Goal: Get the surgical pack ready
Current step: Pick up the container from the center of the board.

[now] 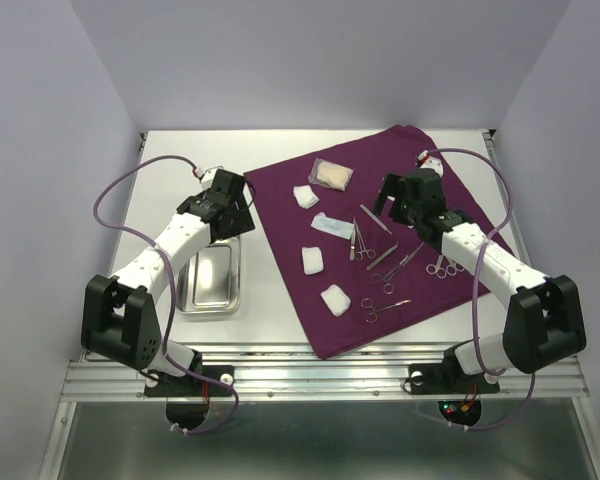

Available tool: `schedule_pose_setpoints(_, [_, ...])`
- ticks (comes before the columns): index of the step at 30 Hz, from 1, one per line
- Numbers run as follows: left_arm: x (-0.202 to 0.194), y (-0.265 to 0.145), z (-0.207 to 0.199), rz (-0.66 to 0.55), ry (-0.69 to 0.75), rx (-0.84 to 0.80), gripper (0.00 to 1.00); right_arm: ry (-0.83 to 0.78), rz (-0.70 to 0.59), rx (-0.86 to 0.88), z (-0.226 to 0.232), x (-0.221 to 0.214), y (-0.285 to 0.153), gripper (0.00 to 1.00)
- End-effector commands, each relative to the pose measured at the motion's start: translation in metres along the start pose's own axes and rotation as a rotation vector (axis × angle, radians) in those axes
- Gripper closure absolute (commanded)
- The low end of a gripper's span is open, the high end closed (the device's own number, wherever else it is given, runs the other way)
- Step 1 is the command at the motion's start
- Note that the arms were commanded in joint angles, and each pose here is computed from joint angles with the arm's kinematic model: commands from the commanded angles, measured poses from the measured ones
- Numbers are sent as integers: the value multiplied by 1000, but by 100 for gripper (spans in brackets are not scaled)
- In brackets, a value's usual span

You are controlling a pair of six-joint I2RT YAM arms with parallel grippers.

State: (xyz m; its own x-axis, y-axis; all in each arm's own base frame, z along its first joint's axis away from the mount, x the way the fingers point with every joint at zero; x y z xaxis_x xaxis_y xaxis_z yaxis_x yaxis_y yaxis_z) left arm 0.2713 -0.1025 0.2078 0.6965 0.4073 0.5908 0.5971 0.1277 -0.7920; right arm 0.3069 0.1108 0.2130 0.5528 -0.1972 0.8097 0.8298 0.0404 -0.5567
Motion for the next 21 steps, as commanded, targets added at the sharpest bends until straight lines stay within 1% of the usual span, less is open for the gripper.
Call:
schedule_pose_setpoints(1, [-22,-3,0,59,-56,21,25,7,-78,46,6,20,-6,0])
schedule_pose_setpoints(5, [-39,8,8,103,-84,94,31,8,-83,25,5,21,-7,0])
schedule_pose_setpoints(9, [-49,15,13,122,-100,121,34,7,-83,20,3,20,-8,0])
schedule_pose_setpoints(10, [-55,18,15,138,-96,132,37,5,-82,18,3,20,-8,0])
schedule_pose_setpoints(11, [-58,21,16,145,-100,136,37,4,-79,17,3,19,-8,0])
schedule_pose_setpoints(14, [-67,26,17,169,-94,126,40,5,-78,13,3,19,-8,0])
schedule_pose_setpoints(21, [-82,33,12,189,-61,118,57,10,-74,15,3,17,-8,0])
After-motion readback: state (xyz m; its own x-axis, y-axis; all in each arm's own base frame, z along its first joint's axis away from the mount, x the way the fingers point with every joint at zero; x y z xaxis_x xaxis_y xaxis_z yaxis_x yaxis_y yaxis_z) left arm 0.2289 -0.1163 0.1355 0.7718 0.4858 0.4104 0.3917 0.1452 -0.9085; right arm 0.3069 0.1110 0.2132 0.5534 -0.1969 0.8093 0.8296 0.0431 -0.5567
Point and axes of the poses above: each gripper's point midway between its finger pads, its own y axis out along the fingers, its own z axis along the line the jaws close on, x = y × z, the point moved 10 cm from there along -y, back along the fingers, and after that the axes turned 7 degrees about -y, right-handed, at the moved point
